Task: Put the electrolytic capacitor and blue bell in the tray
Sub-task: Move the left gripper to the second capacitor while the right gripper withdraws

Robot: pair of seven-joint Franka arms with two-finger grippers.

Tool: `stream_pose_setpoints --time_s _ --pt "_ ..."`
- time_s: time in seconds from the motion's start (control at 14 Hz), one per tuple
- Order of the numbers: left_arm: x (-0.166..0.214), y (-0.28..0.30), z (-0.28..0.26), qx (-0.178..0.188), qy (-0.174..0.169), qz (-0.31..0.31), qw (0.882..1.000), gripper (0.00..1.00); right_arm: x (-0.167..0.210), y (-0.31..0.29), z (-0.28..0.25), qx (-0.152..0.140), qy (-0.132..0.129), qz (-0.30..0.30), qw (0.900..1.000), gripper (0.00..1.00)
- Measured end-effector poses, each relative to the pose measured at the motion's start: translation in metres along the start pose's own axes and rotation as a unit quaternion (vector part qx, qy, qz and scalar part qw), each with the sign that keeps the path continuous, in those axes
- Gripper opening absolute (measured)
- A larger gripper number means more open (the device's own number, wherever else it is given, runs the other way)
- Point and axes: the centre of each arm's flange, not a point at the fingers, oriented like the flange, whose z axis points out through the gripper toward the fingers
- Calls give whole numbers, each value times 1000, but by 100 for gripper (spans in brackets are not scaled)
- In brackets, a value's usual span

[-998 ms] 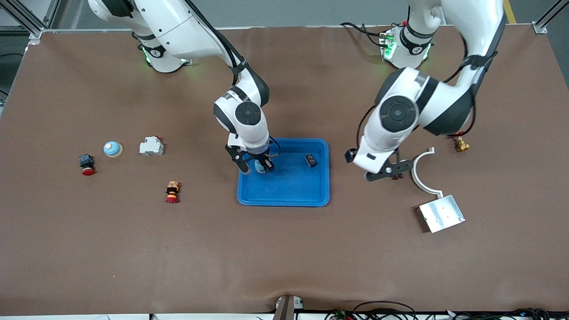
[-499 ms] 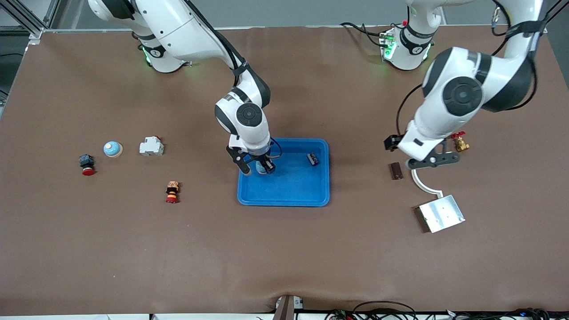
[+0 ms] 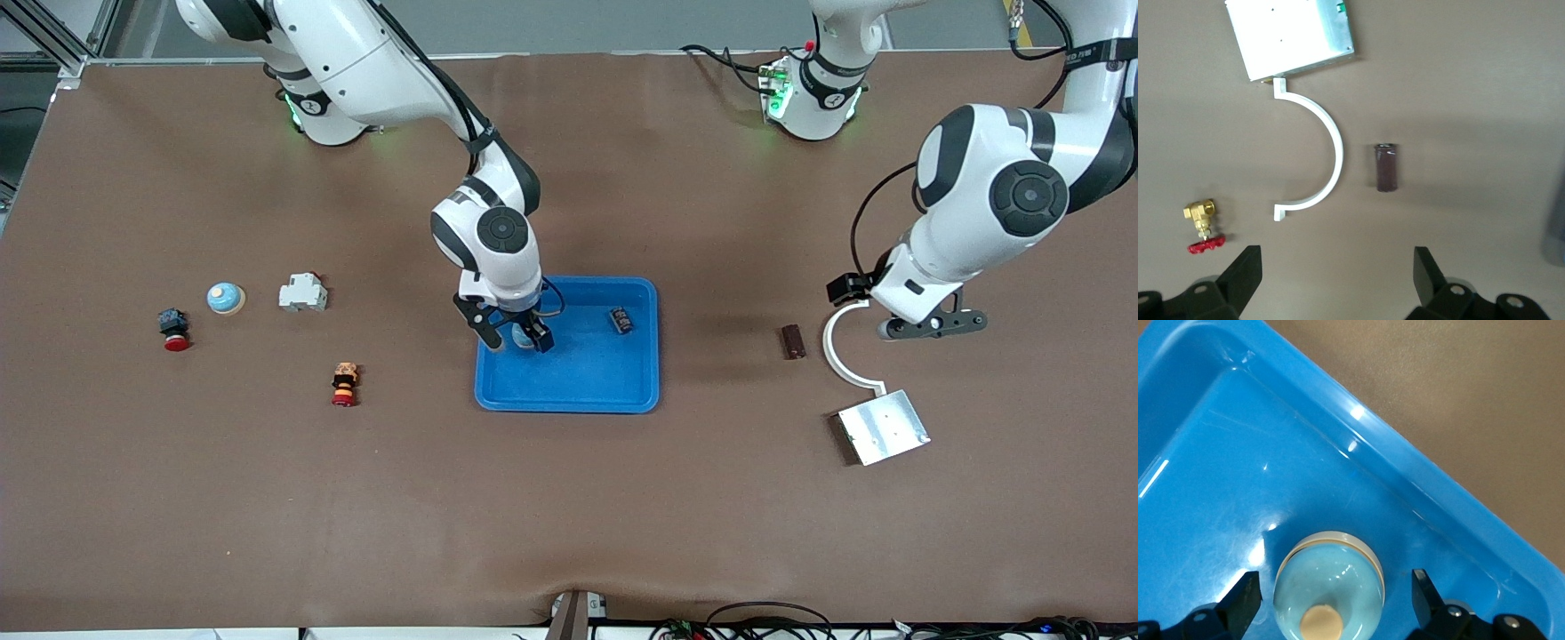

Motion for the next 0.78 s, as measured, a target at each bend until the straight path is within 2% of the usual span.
stream_pose_setpoints --time_s 0.21,0.5,0.78 --pt "-3 -9 28 -8 19 -3 1000 100 2 -7 -8 -12 9 -5 1000 100" --pt "-4 -1 63 -19 13 4 1000 100 10 -30 -47 -54 24 -16 998 100" --pt "-3 23 103 -32 -8 24 999 100 37 -34 -76 -104 27 -96 990 100"
